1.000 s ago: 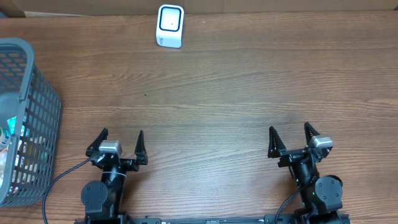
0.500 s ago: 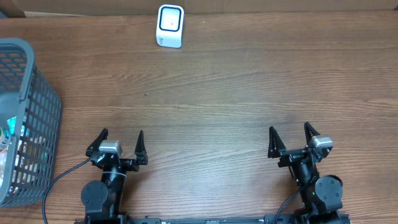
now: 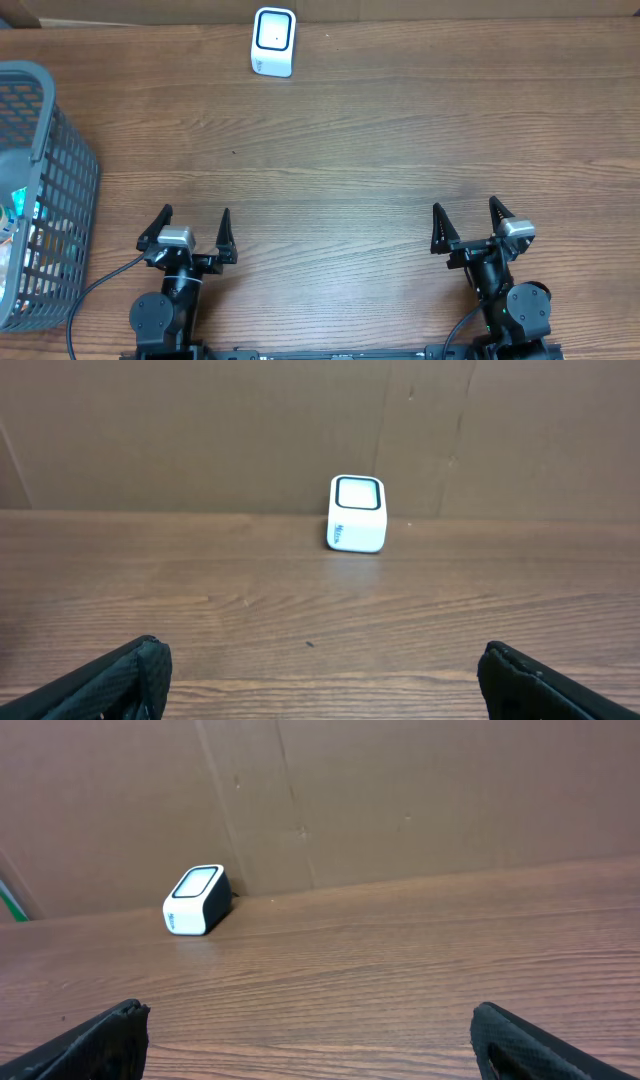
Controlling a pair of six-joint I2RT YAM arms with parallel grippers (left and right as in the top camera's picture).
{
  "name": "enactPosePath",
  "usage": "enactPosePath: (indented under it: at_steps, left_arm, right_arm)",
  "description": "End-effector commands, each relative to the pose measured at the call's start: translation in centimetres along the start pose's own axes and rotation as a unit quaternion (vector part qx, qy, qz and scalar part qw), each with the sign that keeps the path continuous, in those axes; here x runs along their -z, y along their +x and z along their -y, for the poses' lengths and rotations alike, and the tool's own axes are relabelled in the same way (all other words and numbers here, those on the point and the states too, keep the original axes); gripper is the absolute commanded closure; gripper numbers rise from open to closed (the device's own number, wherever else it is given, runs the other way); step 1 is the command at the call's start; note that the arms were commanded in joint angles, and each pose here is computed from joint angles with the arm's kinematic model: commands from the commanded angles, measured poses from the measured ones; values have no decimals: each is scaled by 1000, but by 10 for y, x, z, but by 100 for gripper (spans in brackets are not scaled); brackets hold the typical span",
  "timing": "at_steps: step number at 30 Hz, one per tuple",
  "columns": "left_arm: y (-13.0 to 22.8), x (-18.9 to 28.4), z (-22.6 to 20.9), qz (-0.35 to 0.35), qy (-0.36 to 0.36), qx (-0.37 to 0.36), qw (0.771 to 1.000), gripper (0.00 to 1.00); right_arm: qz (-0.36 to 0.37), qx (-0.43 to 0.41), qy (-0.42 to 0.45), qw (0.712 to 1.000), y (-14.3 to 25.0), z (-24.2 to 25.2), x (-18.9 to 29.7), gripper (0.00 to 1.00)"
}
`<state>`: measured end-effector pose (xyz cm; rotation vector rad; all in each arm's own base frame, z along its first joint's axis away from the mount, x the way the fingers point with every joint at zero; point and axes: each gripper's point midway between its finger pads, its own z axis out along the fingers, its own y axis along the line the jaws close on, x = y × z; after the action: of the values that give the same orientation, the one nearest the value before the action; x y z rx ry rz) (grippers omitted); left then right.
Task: Scan the item barcode
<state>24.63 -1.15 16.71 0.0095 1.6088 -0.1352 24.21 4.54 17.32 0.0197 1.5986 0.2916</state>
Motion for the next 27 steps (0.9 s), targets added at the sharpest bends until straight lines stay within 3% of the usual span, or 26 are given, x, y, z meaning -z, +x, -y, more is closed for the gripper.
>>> enactPosePath:
  at_steps: [1,9,14,17,21,27]
  left_arm:
    - [-24,4,4,25,6,-1,1000,0]
    - [-98,0,15,25,22,-1,999,0]
    - [-138,-16,25,-18,46,6,999,0]
    - [-159,-31,25,-68,47,16,996,0]
    - [-189,-63,22,-236,42,1,971,0]
    - [-202,-94,18,-341,42,16,939,0]
  right_arm:
    - [0,0,-4,1000,3,-1,0,0]
    - [0,0,-4,1000,3,-1,0,0]
    - [0,0,-5,1000,3,-1,0,0]
    - [0,0,-4,1000,3,-1,0,0]
    - [0,0,-4,1000,3,-1,0,0]
    - [0,0,-4,1000,3,-1,0,0]
